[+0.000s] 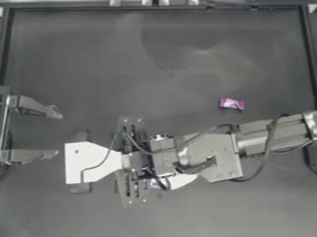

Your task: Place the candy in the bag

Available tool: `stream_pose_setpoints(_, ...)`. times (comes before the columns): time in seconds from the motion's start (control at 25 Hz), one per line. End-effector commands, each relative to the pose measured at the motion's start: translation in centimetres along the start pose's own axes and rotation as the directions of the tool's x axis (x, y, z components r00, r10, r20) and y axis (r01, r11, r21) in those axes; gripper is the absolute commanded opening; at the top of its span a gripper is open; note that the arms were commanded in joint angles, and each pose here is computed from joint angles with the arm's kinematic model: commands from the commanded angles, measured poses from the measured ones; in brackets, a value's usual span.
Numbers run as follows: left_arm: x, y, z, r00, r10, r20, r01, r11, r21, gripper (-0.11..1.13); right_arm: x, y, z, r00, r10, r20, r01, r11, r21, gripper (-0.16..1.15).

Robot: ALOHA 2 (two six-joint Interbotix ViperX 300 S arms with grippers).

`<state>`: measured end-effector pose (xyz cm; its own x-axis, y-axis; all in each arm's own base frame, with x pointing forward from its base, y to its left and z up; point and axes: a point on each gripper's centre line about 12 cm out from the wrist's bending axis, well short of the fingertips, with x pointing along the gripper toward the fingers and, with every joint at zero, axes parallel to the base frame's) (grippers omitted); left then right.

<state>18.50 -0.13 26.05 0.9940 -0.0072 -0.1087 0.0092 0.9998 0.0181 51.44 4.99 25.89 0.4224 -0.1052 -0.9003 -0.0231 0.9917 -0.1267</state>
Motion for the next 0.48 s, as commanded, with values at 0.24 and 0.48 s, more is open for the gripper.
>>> stream_pose_setpoints(0.24, 0.27, 0.01, 0.30, 1.000, 0.000, 0.002, 0.000, 1.0000, -0.003, 1.00, -1.08, -0.03, 1.01, 1.000, 0.003, 0.025, -0.003, 0.9999, -0.016, 0.87)
stream_pose_setpoints(0.48, 0.27, 0.01, 0.29, 1.000, 0.000, 0.000, 0.000, 1.0000, -0.002, 1.00, -0.76, 0.01, 1.02, 1.000, 0.002, 0.013, -0.001, 0.9998, -0.017, 0.86)
